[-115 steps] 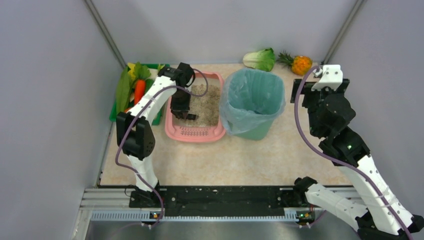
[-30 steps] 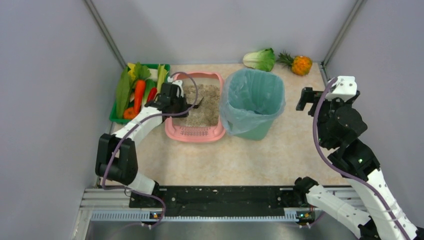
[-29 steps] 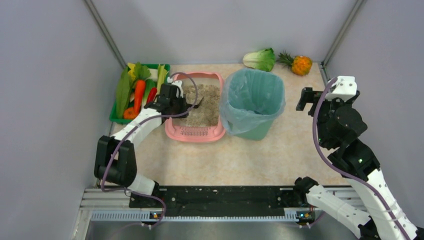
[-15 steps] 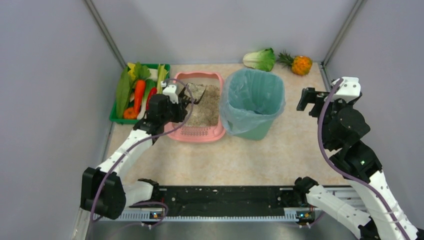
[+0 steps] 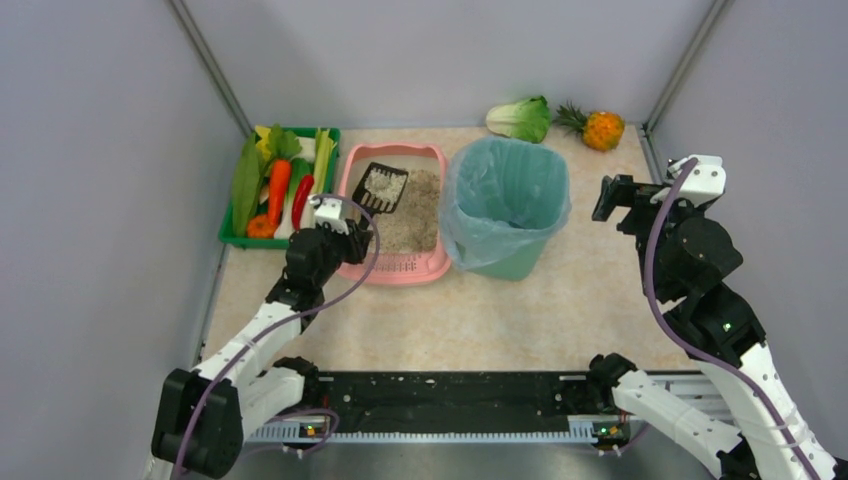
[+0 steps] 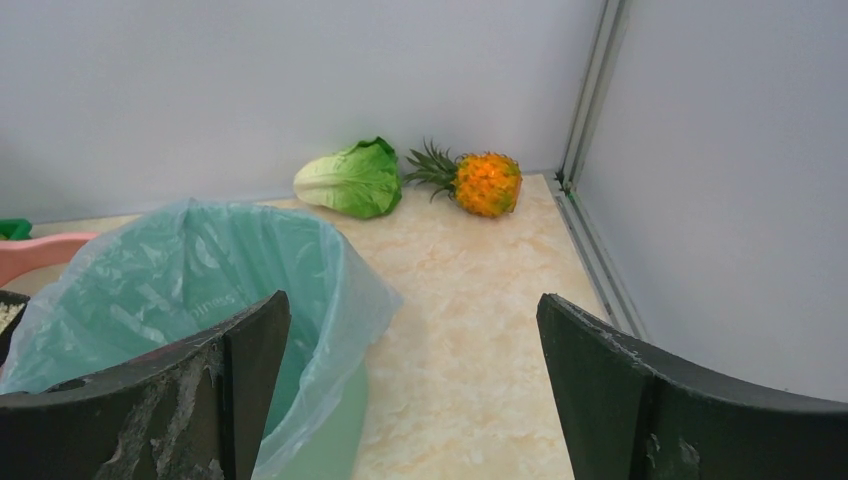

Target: Clean the litter box

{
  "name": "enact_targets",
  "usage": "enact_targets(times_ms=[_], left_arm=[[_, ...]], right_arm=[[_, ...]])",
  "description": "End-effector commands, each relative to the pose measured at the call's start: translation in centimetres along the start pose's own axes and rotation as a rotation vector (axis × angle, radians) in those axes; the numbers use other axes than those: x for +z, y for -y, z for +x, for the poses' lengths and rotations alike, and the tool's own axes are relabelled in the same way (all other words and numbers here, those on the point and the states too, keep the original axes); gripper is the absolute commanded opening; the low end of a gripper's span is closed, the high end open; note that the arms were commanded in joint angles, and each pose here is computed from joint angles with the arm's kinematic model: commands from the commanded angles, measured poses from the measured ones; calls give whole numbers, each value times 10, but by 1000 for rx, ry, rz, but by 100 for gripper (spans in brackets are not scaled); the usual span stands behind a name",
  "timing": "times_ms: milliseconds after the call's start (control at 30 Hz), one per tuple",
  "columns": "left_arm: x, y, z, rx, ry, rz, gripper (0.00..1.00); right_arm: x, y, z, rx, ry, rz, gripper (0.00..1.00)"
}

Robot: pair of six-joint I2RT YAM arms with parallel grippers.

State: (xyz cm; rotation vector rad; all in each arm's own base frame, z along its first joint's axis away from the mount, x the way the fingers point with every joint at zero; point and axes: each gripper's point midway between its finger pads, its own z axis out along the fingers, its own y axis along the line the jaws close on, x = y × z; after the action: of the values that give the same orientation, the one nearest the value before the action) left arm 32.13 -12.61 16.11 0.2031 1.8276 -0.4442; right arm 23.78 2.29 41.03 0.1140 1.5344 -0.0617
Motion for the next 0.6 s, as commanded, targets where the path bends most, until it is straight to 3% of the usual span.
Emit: enact_targets(times_ms=[0, 133, 233, 367, 467, 567], left_arm=[[4, 17, -54, -10, 227, 75, 0], [4, 9, -56, -70, 277, 32, 0], [3, 23, -61, -49, 320, 117, 0], [4, 20, -68, -105, 328, 95, 0], [4, 39, -68, -59, 286, 195, 0], [4, 26, -65, -111, 285, 118, 0]], right_arm=[[-2, -4, -19, 53, 40, -26, 94], [-4, -1, -20, 55, 40, -14, 93], [-3, -2, -21, 46, 39, -21, 94], [-2, -2, -19, 44, 34, -16, 94], [1, -8, -18, 33, 25, -35, 94], [3, -9, -16, 30, 19, -33, 94]])
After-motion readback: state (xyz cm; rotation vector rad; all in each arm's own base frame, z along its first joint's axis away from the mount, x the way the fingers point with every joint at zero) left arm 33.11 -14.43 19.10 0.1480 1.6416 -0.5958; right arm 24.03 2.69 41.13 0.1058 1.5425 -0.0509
